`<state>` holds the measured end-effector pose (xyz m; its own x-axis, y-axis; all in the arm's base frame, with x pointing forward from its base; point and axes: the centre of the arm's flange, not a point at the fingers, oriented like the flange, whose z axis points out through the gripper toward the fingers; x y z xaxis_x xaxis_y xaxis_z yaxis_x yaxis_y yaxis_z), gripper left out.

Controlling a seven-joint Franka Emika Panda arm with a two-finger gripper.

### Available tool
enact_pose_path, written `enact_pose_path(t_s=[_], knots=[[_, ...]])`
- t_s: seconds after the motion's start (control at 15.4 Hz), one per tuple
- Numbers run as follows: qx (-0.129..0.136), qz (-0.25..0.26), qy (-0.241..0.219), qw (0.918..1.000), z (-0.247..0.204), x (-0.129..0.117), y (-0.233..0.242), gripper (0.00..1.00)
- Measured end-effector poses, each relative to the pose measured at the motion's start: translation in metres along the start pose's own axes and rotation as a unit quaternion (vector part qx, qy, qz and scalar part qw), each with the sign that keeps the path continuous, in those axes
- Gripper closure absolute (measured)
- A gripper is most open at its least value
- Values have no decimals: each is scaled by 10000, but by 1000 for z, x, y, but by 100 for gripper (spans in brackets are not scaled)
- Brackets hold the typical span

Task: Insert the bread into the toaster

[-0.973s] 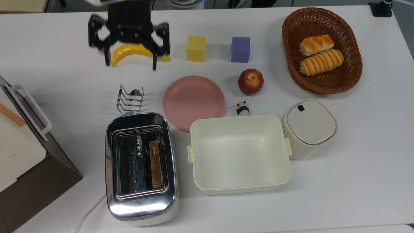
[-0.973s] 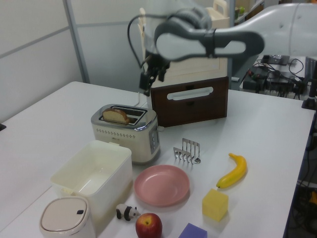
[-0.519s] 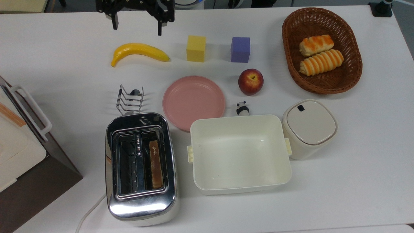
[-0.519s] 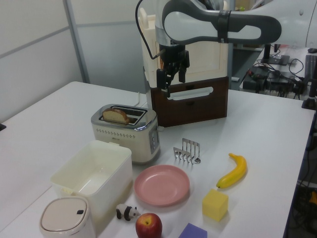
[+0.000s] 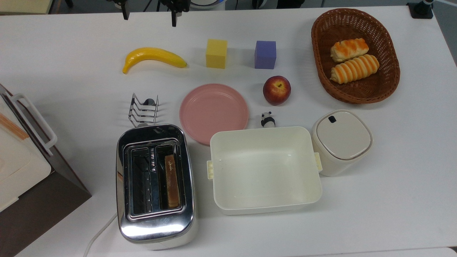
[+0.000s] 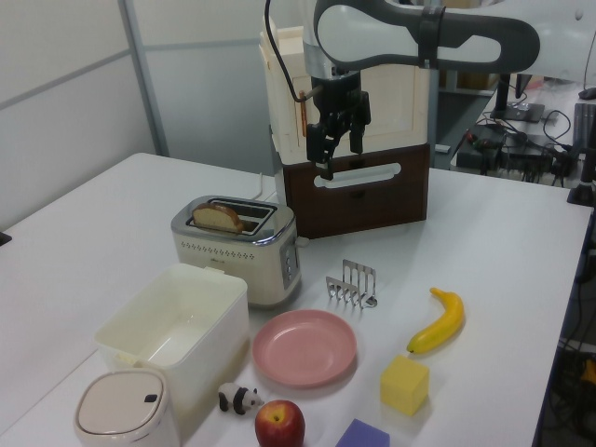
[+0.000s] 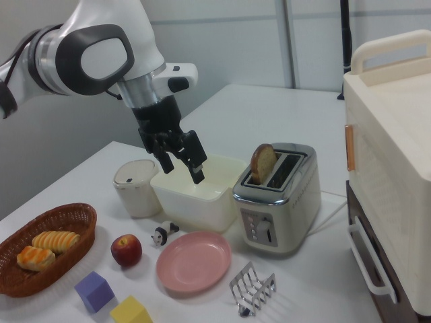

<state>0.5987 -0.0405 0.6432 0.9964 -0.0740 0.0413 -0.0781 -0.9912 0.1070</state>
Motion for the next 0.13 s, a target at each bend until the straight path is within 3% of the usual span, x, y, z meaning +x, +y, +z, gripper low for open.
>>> enact_pose_path(t_s=[0.13], knots=[[0, 1, -6, 10000, 0, 0, 0, 0]])
